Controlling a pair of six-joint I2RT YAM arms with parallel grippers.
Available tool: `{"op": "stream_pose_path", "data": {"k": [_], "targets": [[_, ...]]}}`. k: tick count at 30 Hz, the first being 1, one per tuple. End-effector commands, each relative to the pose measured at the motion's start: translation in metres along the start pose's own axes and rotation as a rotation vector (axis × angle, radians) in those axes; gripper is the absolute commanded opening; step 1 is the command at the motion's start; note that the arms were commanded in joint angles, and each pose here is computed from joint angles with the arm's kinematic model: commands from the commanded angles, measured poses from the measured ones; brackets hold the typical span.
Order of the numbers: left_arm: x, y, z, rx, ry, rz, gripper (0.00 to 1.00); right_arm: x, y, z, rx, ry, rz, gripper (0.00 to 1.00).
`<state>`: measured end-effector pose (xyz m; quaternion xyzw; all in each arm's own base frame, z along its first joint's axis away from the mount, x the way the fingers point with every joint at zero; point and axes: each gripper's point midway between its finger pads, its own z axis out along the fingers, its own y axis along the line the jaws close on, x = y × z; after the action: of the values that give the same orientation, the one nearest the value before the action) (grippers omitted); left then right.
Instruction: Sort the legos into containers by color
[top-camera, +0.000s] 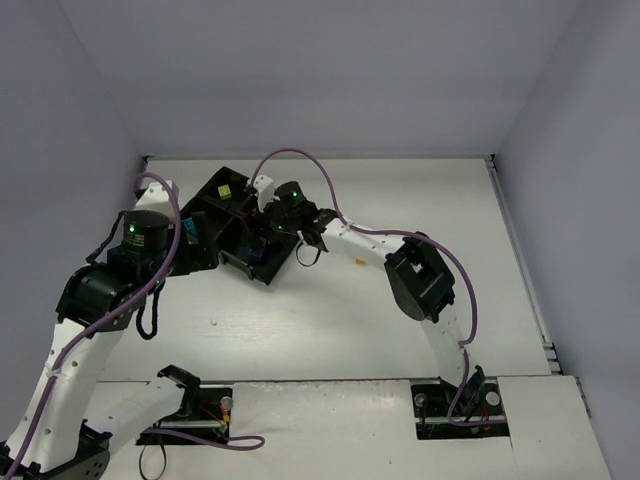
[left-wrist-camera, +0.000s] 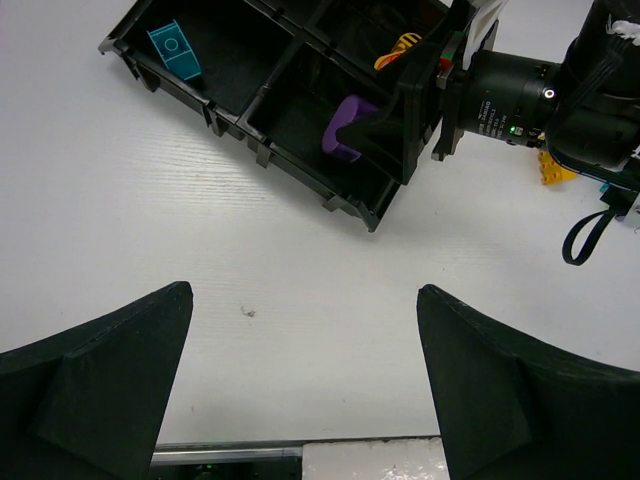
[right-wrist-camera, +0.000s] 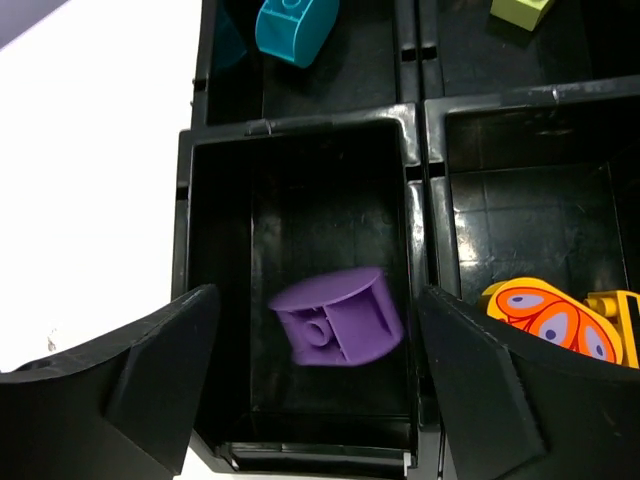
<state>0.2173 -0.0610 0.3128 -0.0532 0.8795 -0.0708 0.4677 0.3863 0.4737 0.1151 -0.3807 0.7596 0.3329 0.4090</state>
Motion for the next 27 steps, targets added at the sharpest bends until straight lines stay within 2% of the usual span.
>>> {"op": "stream_pose_path", "data": {"k": [1, 7, 12, 13, 15, 21, 24, 25, 27], "targets": [[-0.006, -0.005, 0.006, 0.004, -0.011, -0.031, 0.87, -0.066, 0.007, -0.015, 0.010, -0.154, -0.031, 0.78], [-0.015, -0.014, 0.021, 0.011, -0.008, -0.014, 0.87, -0.080, 0.001, -0.041, 0.030, -0.167, -0.013, 0.84], [-0.017, -0.020, 0.038, 0.012, 0.018, 0.020, 0.87, -0.095, -0.045, -0.097, 0.137, -0.227, 0.134, 0.80], [-0.020, -0.023, 0.041, 0.022, 0.010, 0.024, 0.87, -0.079, -0.055, -0.104, 0.171, -0.204, 0.164, 0.79], [-0.018, -0.028, 0.047, 0.040, 0.019, 0.024, 0.87, -0.086, -0.084, -0.138, 0.281, -0.247, 0.210, 0.77], [-0.019, -0.047, 0.061, 0.134, 0.002, 0.080, 0.87, -0.038, -0.153, -0.215, 0.588, -0.208, 0.345, 0.74], [-0.011, -0.052, 0.068, 0.172, 0.010, 0.103, 0.87, -0.010, -0.165, -0.243, 0.693, -0.150, 0.380, 0.72], [-0.013, -0.057, 0.074, 0.197, -0.017, 0.110, 0.87, 0.017, -0.178, -0.262, 0.801, -0.097, 0.390, 0.71], [-0.009, -0.057, 0.078, 0.195, -0.012, 0.111, 0.87, 0.019, -0.179, -0.272, 0.827, -0.099, 0.397, 0.70]]}}
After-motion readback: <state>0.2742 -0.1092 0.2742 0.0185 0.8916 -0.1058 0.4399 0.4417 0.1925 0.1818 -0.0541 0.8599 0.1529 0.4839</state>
